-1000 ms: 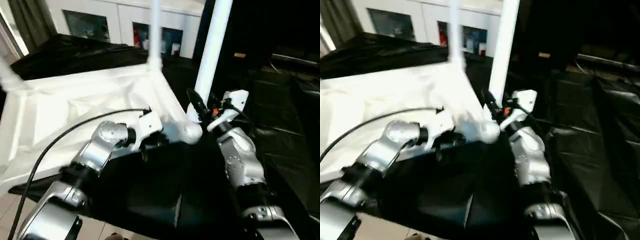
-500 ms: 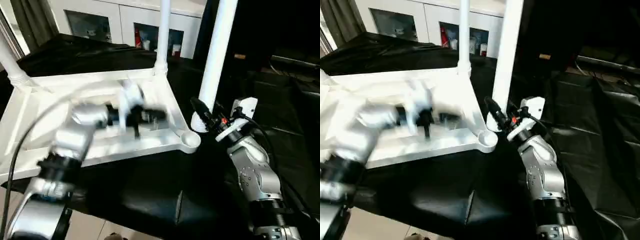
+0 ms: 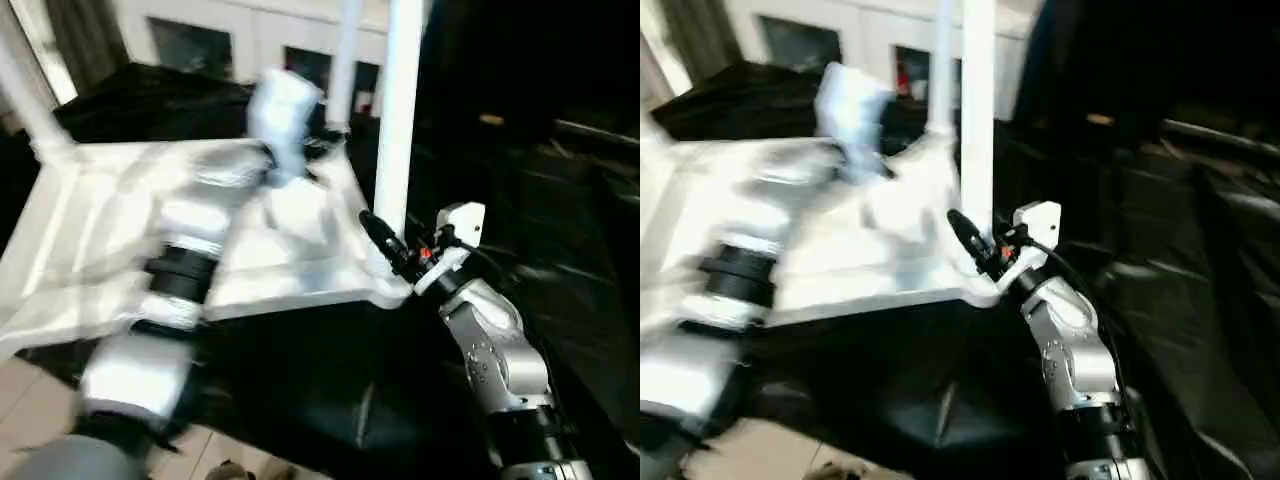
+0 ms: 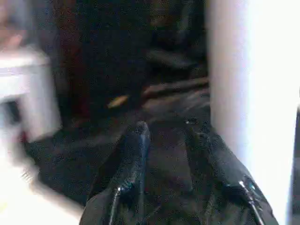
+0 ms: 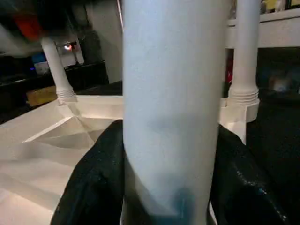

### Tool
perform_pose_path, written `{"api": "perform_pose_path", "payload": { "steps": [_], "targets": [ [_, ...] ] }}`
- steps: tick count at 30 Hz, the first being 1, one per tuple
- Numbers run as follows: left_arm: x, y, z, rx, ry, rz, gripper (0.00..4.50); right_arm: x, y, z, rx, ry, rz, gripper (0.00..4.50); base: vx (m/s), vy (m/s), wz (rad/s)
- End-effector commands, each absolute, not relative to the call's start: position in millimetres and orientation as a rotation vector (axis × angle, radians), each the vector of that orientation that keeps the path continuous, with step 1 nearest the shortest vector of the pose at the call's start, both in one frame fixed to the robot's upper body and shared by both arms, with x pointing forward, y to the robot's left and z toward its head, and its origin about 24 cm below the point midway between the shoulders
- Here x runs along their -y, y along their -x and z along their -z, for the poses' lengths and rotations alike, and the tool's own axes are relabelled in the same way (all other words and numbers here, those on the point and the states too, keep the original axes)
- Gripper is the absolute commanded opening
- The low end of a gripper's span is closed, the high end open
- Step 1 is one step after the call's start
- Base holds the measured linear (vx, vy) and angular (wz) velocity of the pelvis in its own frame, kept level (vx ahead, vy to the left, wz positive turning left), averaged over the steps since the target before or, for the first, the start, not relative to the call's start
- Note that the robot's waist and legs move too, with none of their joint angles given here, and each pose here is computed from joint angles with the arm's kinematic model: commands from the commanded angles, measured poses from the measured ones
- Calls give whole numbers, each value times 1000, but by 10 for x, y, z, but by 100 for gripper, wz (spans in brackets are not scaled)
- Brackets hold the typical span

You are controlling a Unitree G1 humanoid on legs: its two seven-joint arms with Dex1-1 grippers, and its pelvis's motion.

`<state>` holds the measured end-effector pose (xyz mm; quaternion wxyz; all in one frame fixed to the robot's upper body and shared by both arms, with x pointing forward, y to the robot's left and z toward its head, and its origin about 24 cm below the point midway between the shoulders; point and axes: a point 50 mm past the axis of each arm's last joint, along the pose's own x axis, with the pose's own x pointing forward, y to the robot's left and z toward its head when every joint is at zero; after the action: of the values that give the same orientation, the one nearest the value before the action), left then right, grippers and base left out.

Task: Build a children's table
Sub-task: Insert table leg to table base

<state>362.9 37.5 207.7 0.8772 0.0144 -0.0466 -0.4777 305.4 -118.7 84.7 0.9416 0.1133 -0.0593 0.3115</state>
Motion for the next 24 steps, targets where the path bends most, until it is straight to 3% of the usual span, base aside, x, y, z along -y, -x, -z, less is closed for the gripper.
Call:
{"api": "perform_pose_path", "payload": {
  "steps": [1,3,9,16,19,20,24],
  "targets": [
    [-139,-3409,-2348,211,6,1178,152,1189,-3065,-825,95,-202,-640,188,0,0,0],
    [-46,-3296,-2385,237,41,1254,152,1205,-3072,-817,93,-199,-632,188,0,0,0],
    [-20,-3283,-2325,217,18,1250,152,1207,-3079,-819,87,-189,-629,188,0,0,0],
    [-343,-3431,-2393,252,7,1071,152,1242,-3112,-844,90,-169,-633,188,0,0,0],
    [-599,-3494,-2369,243,-17,996,152,1323,-3155,-874,89,-151,-614,188,0,0,0],
    [-730,-3525,-2231,182,-114,968,152,1386,-3180,-873,73,-126,-603,188,0,0,0],
    [-856,-3543,-1979,74,-291,953,152,1475,-3213,-874,46,-95,-586,188,0,0,0]
  ]
}}
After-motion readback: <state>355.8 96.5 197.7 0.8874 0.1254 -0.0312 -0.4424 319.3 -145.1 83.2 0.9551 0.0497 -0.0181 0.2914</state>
